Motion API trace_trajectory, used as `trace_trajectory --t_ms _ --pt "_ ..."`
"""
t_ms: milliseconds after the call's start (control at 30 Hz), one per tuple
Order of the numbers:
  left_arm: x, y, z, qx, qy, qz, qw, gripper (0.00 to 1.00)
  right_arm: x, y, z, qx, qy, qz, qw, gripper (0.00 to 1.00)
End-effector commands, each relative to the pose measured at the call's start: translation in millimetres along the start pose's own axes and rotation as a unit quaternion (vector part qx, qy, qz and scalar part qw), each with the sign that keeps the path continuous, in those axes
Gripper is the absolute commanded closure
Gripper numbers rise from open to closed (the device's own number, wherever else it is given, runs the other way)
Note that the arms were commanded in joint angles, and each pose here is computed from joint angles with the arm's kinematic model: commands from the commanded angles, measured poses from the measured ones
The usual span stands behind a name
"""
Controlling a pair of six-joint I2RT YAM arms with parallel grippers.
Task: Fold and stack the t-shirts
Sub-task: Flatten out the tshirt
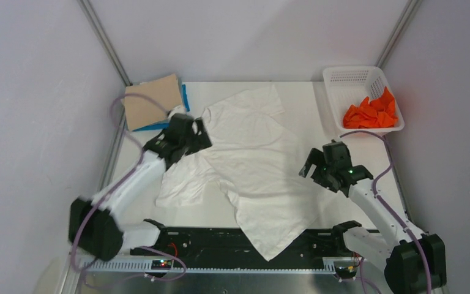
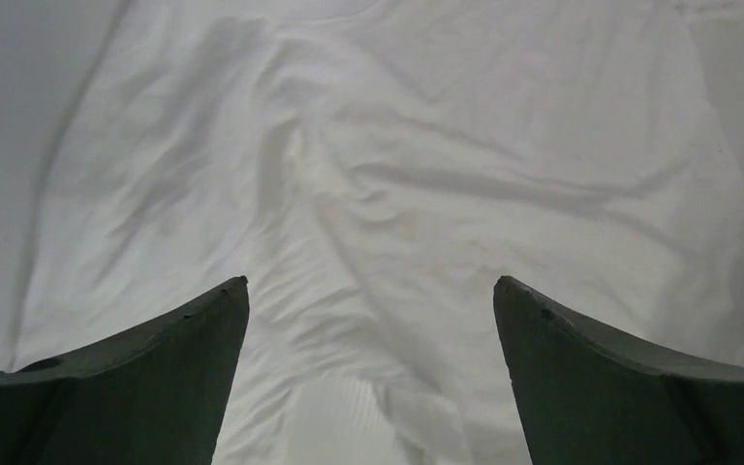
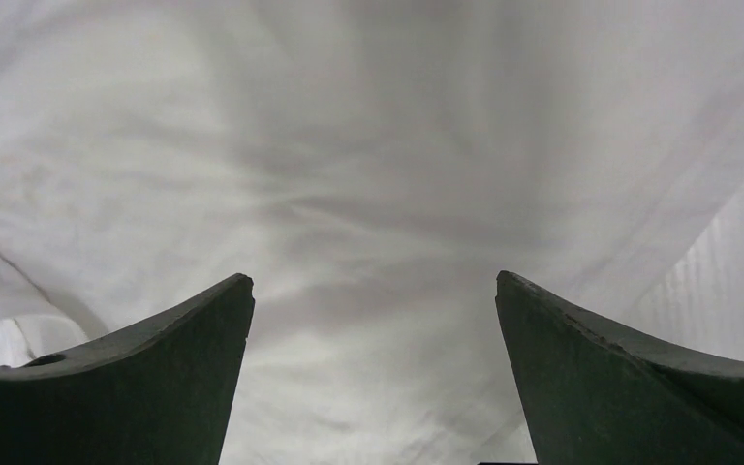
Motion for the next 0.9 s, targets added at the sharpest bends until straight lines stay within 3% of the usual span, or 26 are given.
trace_trajectory --t_ms 0,200,333,567,633,667,700,733,767,800,833,867 --pt "50 -48 -2 0.097 0.055 -0.042 0.993 0.0 15 12 -12 0.01 0.023 0.006 1.0 0.0" --pt "134 -59 -26 0.125 0.131 0.005 0.983 0.0 56 9 -12 -0.003 0.091 -0.015 0.996 0.01" --pt "159 -42 -35 0.099 0.163 0.036 0.981 0.0 78 8 1 -0.015 0.118 -0.032 0.992 0.01" --pt "138 12 -46 0.069 0.125 0.125 0.982 0.0 123 14 60 -0.03 0.14 -0.036 0.989 0.01" --pt "132 33 -66 0.052 0.143 0.152 0.977 0.0 147 14 80 -0.031 0.154 -0.044 0.987 0.0" --pt "130 35 -73 0.037 0.146 0.159 0.976 0.0 150 21 110 -0.034 0.128 -0.036 0.991 0.01" --pt "126 43 -83 0.032 0.159 0.167 0.973 0.0 163 19 109 -0.035 0.149 -0.043 0.987 0.0" --pt "123 43 -91 0.019 0.164 0.169 0.972 0.0 167 27 139 -0.044 0.122 -0.036 0.991 0.0" --pt "118 49 -100 0.014 0.172 0.172 0.97 0.0 182 25 134 -0.05 0.151 -0.047 0.986 0.01" --pt "114 46 -108 0.007 0.176 0.172 0.969 0.0 183 36 167 -0.064 0.117 -0.038 0.99 0.01" --pt "109 48 -113 0.005 0.179 0.172 0.969 0.0 200 31 158 -0.07 0.152 -0.055 0.984 0.0" --pt "105 44 -120 0.001 0.182 0.169 0.969 0.0 200 40 189 -0.083 0.115 -0.053 0.988 0.02"
Point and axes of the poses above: each gripper's point midway between its finger pads, its own x axis out along the fingers, its own y axis along the line the jaws close on, z = x × y, the point moved 6 cm from there along -x, back along the fingers, and after that the axes turned 14 degrees about -x, right-handed, at the moved point
